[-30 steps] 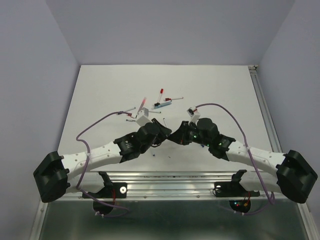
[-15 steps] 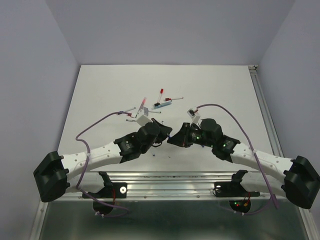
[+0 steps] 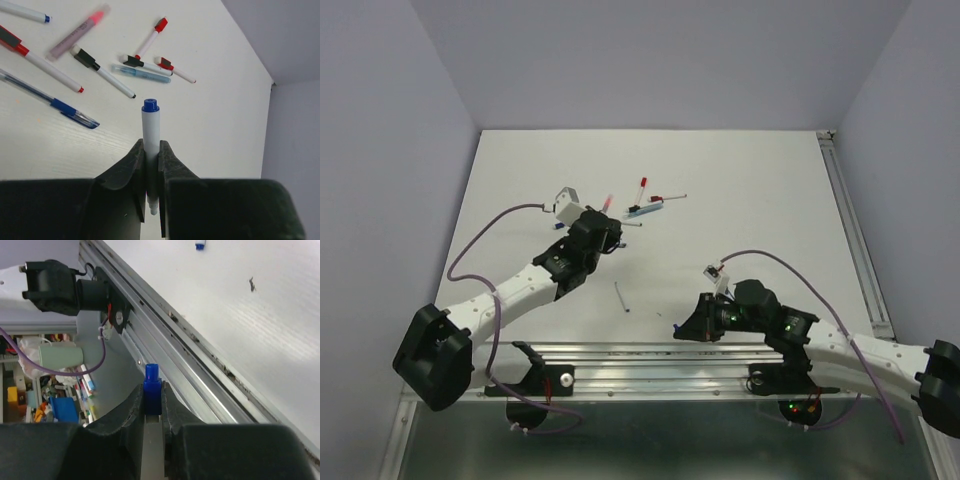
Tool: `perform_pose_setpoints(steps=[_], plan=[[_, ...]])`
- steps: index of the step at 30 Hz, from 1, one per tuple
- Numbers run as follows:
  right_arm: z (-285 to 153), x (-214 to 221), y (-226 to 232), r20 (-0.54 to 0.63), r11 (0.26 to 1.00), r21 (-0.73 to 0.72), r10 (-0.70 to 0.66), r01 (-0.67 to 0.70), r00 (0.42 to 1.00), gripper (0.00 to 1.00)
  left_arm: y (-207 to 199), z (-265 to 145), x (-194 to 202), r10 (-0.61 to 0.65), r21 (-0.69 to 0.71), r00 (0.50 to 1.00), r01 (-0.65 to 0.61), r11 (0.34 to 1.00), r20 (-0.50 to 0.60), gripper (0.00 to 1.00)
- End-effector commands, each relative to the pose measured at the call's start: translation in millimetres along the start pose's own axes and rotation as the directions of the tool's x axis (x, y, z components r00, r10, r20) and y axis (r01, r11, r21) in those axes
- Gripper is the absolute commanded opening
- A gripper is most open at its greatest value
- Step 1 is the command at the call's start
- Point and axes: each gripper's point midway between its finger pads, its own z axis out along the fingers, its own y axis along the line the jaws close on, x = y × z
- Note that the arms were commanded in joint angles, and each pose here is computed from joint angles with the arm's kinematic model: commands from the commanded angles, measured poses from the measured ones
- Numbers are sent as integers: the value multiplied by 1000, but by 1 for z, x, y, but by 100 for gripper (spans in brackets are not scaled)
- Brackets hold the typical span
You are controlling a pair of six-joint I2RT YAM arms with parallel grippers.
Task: Open the pen caps
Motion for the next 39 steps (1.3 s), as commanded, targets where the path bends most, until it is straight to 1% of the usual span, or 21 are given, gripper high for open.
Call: perform_pose_setpoints(steps=[1, 3, 4, 5, 6, 7, 8, 10, 11, 13, 14, 16, 17, 19, 20, 21, 24, 29, 30, 33, 39], plan=[[-10, -1, -1, 58, 999, 4, 37, -37, 998, 1, -23, -2, -25, 84, 64, 995, -87, 994, 54, 0], [-11, -9, -11, 101, 996, 73, 38, -45, 994, 1, -22, -4, -15, 104, 74, 995, -103, 992, -1, 0], [-13, -15, -18, 126, 989, 135, 40, -57, 991, 1, -17, -5, -4, 130, 71, 990, -126, 990, -53, 0], [-14, -20, -21, 144, 983, 172, 32, -57, 989, 1, -10, -5, -1, 143, 46, 987, -140, 989, -69, 0], [-15, -25, -25, 161, 976, 211, 25, -59, 987, 1, -4, -7, 10, 158, 42, 980, -154, 987, -122, 0], [-20, -41, -29, 215, 958, 280, 4, -66, 977, 1, 11, -10, 21, 183, 2, 967, -186, 983, -177, 0], [-21, -48, -33, 237, 944, 323, -12, -68, 971, 1, 19, -13, 29, 196, -7, 956, -202, 979, -217, 0], [-22, -58, -42, 241, 910, 411, -61, -45, 969, 3, 45, -26, 50, 208, -35, 925, -231, 972, -319, 0], [-27, -71, -42, 268, 886, 461, -91, -45, 959, 4, 63, -32, 60, 210, -61, 910, -247, 967, -357, 0], [-26, -81, -48, 267, 848, 529, -129, -33, 955, 4, 85, -47, 65, 192, -108, 899, -252, 962, -393, 0], [-30, -94, -48, 302, 827, 560, -156, -42, 940, 6, 103, -53, 71, 184, -137, 892, -261, 956, -414, 0], [-29, -103, -58, 292, 796, 605, -188, -29, 938, 7, 112, -68, 77, 158, -132, 882, -239, 962, -445, 0], [-33, -113, -66, 319, 779, 625, -184, -61, 930, 7, 127, -75, 86, 143, -149, 866, -240, 959, -478, 0], [-32, -118, -78, 300, 758, 649, -177, -65, 937, 8, 136, -84, 90, 108, -163, 864, -213, 963, -491, 4], [-36, -124, -87, 314, 743, 663, -165, -92, 935, 8, 140, -88, 92, 95, -169, 861, -205, 964, -500, 5], [-35, -123, -92, 301, 738, 669, -165, -85, 939, 8, 148, -92, 98, 89, -174, 847, -209, 962, -524, 7], [-31, -119, -104, 280, 729, 678, -144, -90, 949, 8, 156, -96, 103, 66, -186, 842, -194, 963, -535, 10], [-28, -99, -122, 224, 708, 701, -108, -83, 969, 11, 156, -95, 108, 73, -187, 825, -212, 959, -560, 10], [-28, -96, -125, 219, 702, 707, -102, -86, 970, 12, 153, -98, 112, 79, -167, 808, -215, 962, -584, 10], [-35, -89, -140, 205, 650, 754, -94, -96, 974, 13, 156, -97, 115, 87, -170, 797, -233, 958, -598, 11], [-38, -80, -158, 182, 594, 798, -84, -97, 980, 16, 158, -94, 126, 92, -161, 776, -244, 956, -624, 11]])
